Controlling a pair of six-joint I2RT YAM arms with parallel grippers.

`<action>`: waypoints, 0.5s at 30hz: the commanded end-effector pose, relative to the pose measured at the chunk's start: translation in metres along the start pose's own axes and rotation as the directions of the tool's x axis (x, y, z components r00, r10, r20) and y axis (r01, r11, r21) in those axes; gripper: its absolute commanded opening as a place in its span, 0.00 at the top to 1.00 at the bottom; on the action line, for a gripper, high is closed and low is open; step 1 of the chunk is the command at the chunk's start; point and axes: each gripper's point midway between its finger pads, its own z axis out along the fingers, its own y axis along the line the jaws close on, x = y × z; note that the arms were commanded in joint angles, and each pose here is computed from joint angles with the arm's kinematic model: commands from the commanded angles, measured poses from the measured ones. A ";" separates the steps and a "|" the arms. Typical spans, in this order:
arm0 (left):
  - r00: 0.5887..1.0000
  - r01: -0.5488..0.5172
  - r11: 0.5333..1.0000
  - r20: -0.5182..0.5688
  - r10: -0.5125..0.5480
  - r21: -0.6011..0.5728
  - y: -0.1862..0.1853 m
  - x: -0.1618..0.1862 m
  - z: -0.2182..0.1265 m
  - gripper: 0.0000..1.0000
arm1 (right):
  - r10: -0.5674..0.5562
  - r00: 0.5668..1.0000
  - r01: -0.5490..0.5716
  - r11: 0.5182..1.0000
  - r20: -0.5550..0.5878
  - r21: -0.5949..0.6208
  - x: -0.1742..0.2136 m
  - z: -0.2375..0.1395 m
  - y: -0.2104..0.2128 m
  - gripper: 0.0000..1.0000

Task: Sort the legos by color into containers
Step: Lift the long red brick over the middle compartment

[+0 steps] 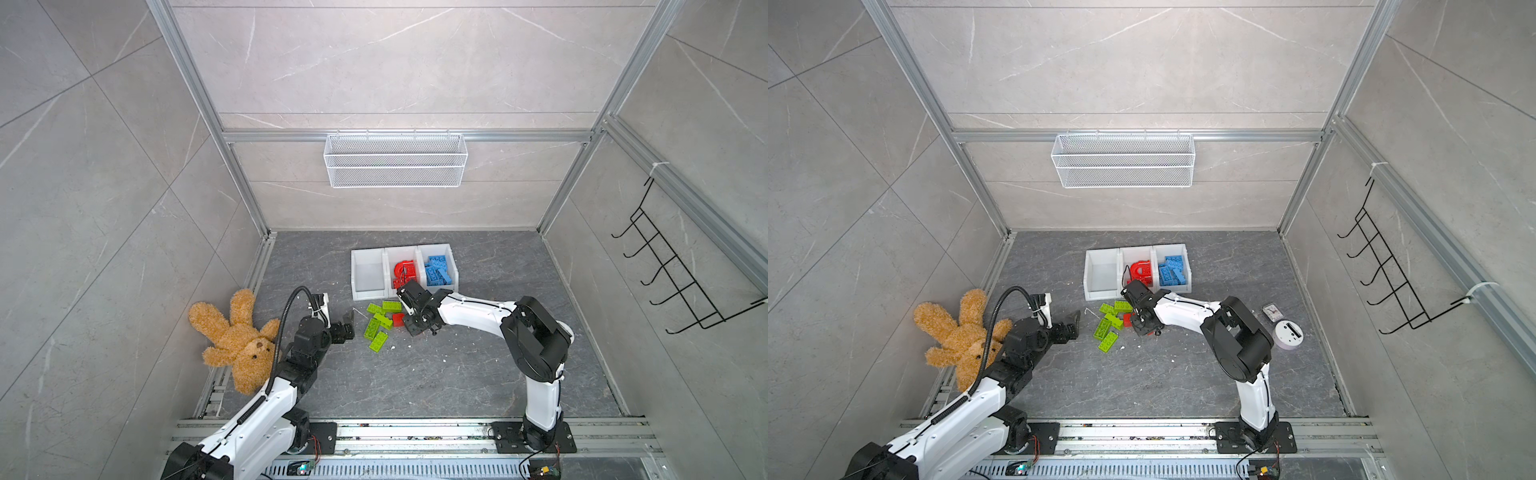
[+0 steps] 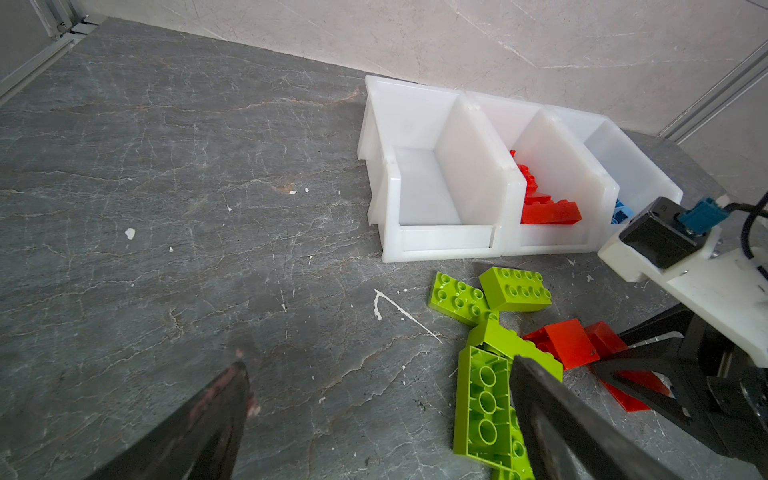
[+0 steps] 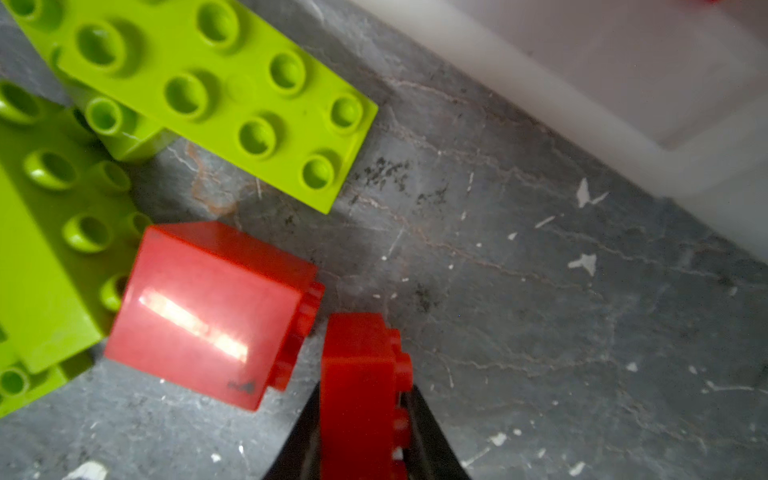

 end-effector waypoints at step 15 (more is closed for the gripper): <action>0.997 -0.006 0.999 0.077 0.003 0.038 -0.011 -0.029 -0.003 0.01 | 0.164 0.950 -0.134 0.983 0.266 -0.127 -0.110 -0.049 -0.025 0.83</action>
